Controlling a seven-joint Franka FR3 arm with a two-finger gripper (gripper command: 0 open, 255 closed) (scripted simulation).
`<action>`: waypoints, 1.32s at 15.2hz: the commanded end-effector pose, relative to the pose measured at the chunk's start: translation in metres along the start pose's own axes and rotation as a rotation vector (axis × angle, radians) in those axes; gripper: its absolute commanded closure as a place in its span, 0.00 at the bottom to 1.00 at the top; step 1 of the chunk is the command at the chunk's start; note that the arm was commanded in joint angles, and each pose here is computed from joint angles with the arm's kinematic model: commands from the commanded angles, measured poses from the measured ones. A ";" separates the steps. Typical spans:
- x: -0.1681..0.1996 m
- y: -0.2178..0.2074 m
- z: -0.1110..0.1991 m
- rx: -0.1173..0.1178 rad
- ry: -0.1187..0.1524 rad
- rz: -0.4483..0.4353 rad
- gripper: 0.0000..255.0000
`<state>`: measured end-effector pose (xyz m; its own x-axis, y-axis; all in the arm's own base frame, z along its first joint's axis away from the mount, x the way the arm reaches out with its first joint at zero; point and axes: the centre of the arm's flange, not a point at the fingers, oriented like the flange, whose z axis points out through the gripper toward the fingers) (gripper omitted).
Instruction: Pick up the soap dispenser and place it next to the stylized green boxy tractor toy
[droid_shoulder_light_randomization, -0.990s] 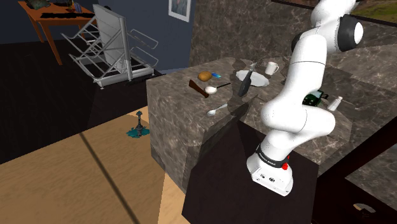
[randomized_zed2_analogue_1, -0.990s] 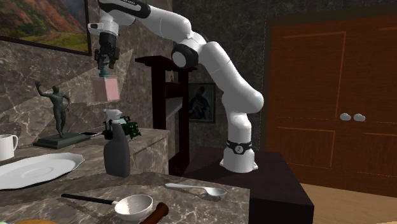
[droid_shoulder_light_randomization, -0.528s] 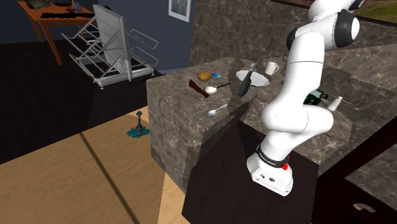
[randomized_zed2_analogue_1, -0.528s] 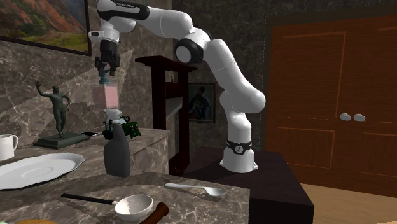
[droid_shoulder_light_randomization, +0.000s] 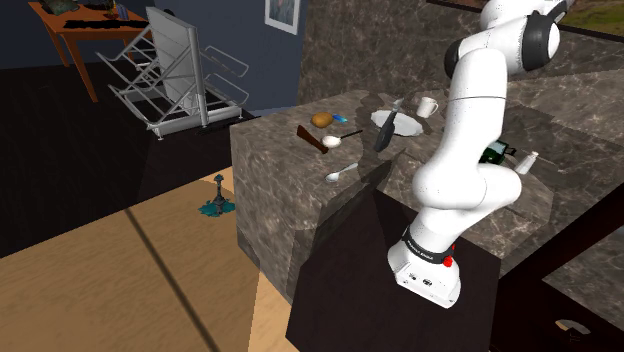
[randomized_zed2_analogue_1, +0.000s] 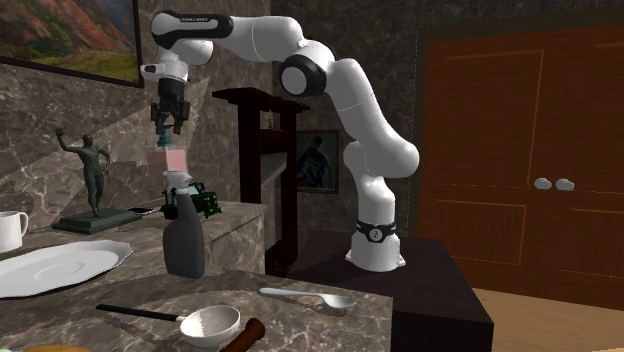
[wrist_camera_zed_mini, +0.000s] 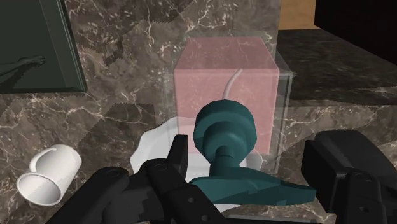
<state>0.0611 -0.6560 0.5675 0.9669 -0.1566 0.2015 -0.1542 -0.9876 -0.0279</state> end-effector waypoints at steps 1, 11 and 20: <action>-0.002 0.001 0.009 -0.001 0.000 0.000 1.00; -0.013 0.003 0.061 -0.001 0.000 0.000 1.00; -0.022 0.004 0.107 -0.001 0.000 0.000 1.00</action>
<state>0.0602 -0.6567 0.4624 0.9669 -0.1565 0.2014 -0.1541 -0.9877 -0.0278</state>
